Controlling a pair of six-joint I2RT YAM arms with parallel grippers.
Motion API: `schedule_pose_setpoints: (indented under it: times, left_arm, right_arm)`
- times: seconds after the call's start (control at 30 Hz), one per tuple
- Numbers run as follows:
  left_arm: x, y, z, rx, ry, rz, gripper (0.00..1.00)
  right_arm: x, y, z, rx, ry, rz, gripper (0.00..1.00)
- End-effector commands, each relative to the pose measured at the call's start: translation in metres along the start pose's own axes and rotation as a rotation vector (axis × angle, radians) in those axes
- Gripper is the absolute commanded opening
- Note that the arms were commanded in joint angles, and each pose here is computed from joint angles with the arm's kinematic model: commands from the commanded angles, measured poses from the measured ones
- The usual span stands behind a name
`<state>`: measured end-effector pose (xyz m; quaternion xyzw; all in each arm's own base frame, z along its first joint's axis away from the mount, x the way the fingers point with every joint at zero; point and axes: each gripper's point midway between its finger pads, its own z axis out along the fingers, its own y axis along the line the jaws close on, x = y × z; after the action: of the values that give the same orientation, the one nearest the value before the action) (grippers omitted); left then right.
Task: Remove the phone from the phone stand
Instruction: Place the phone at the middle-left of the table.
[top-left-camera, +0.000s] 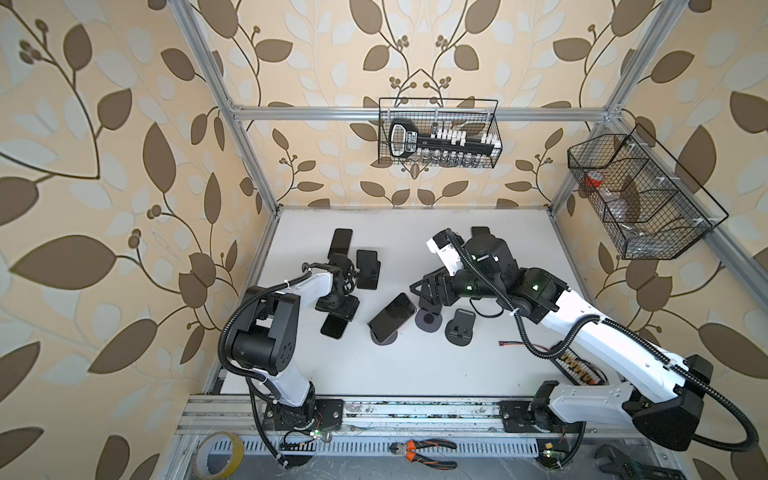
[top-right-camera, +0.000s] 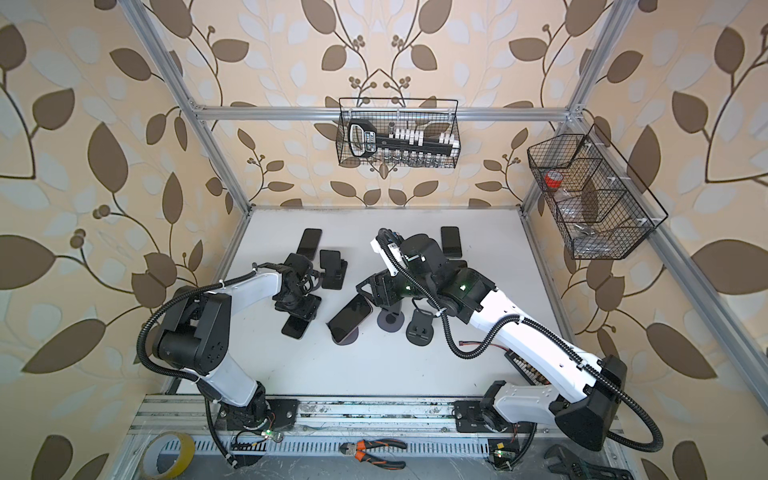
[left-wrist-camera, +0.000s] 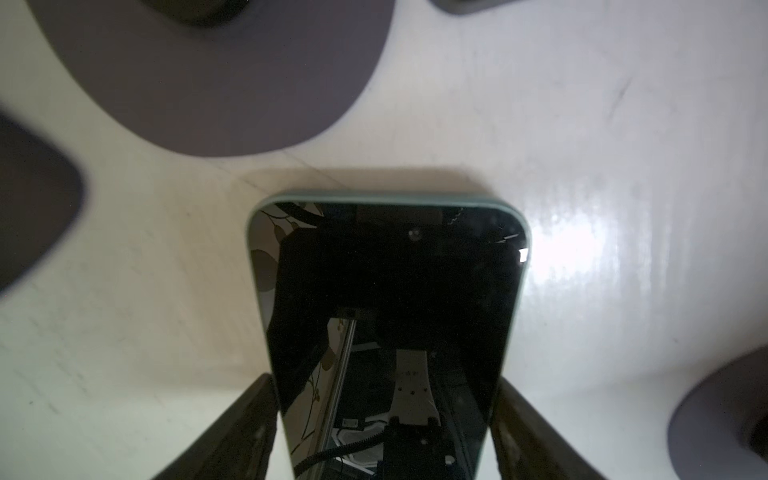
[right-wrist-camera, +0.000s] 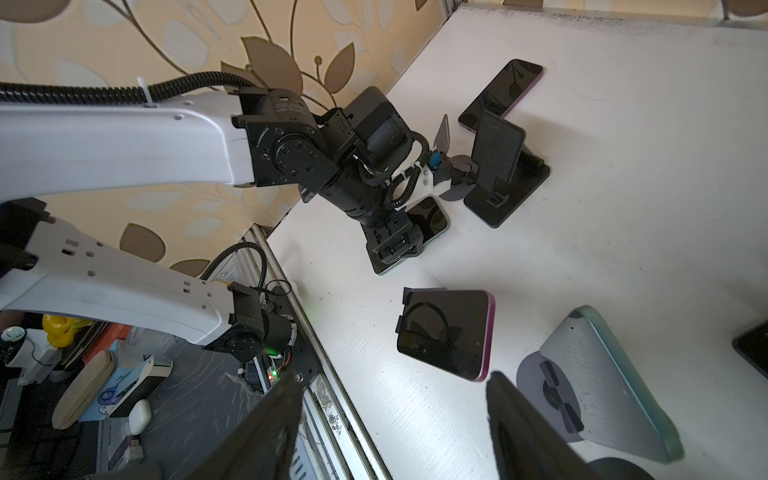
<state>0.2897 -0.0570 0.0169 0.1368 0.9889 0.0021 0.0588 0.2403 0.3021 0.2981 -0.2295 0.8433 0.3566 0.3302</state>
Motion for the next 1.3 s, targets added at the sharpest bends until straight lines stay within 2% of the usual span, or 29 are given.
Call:
schedule_pose_setpoints:
  times: [0.0,0.23,0.53,1.1,1.27]
  left_arm:
    - [-0.002,0.008,-0.002,-0.029,0.006,-0.01,0.8]
    - [-0.002,0.008,-0.003,-0.032,0.001,-0.012,0.8]
    - [-0.01,0.006,-0.019,-0.021,-0.093,-0.015,0.81]
    - [-0.015,0.009,-0.044,-0.042,-0.199,-0.021,0.81]
    - [-0.014,0.009,-0.044,-0.048,-0.199,-0.022,0.81]
  right_arm:
    - [0.002,0.001,-0.003,0.009,0.004,0.007,0.71]
    - [0.002,0.001,-0.002,0.009,0.007,0.006,0.71]
    - [0.0,0.001,0.005,0.012,0.022,-0.002,0.71]
    - [-0.007,0.002,-0.001,0.021,-0.012,-0.013,0.72]
    - [-0.006,0.001,-0.002,0.021,-0.017,-0.009,0.72]
